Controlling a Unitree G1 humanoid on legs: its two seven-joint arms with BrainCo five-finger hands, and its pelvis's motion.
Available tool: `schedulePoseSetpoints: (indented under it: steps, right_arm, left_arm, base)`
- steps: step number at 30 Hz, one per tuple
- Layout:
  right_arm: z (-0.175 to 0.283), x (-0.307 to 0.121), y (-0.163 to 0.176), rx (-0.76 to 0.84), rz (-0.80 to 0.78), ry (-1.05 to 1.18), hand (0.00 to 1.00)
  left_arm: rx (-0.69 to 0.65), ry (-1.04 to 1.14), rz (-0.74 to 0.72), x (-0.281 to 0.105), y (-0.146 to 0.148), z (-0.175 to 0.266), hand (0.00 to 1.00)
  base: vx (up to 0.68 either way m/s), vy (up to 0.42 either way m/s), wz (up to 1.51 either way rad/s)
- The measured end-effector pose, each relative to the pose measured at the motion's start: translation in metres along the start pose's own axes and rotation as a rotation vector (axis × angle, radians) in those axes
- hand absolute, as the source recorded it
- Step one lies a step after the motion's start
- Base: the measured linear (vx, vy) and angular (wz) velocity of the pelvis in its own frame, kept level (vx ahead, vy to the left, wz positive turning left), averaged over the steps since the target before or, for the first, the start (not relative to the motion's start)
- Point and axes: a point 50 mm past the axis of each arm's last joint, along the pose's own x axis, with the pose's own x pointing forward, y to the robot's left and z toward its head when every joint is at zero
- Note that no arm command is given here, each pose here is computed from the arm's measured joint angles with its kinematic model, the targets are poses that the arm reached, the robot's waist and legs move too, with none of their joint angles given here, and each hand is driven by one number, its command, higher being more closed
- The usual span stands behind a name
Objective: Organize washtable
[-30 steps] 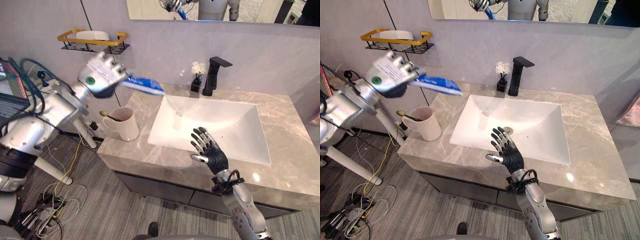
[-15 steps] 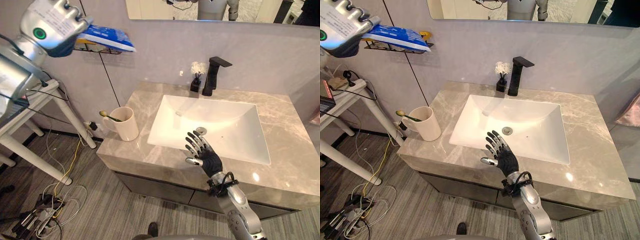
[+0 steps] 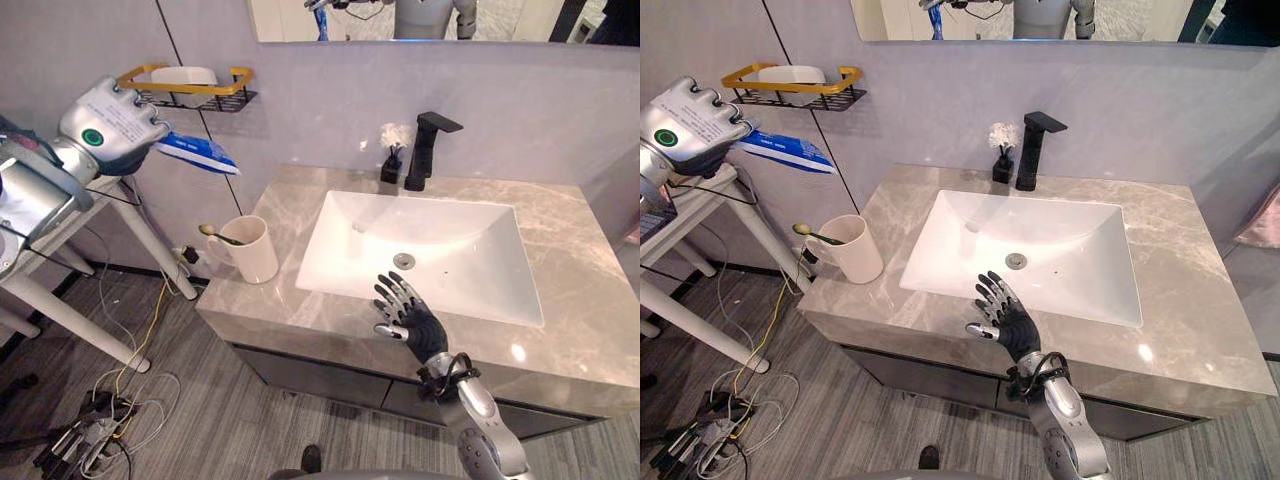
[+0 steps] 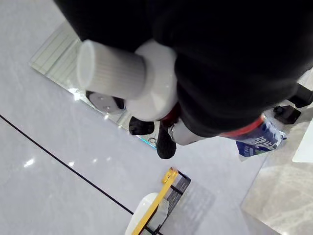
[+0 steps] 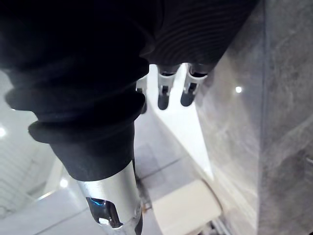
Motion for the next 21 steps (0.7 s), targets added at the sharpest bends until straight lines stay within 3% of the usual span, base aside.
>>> schedulePoseSetpoints:
  steps: [9,21]
  right_arm:
    - [0.003,-0.001,-0.002,-0.004,-0.002,-0.023,0.00]
    - [0.003,0.001,-0.002,-0.005,0.000,-0.027,0.00]
  left_arm:
    - [-0.003,-0.055,-0.121,-0.016,-0.025,0.012,1.00]
    - [-0.010,-0.098,-0.174,-0.028,-0.038,0.022,1.00]
  base:
    - [0.00,-0.008,-0.07]
    - [0.00,0.000,0.00]
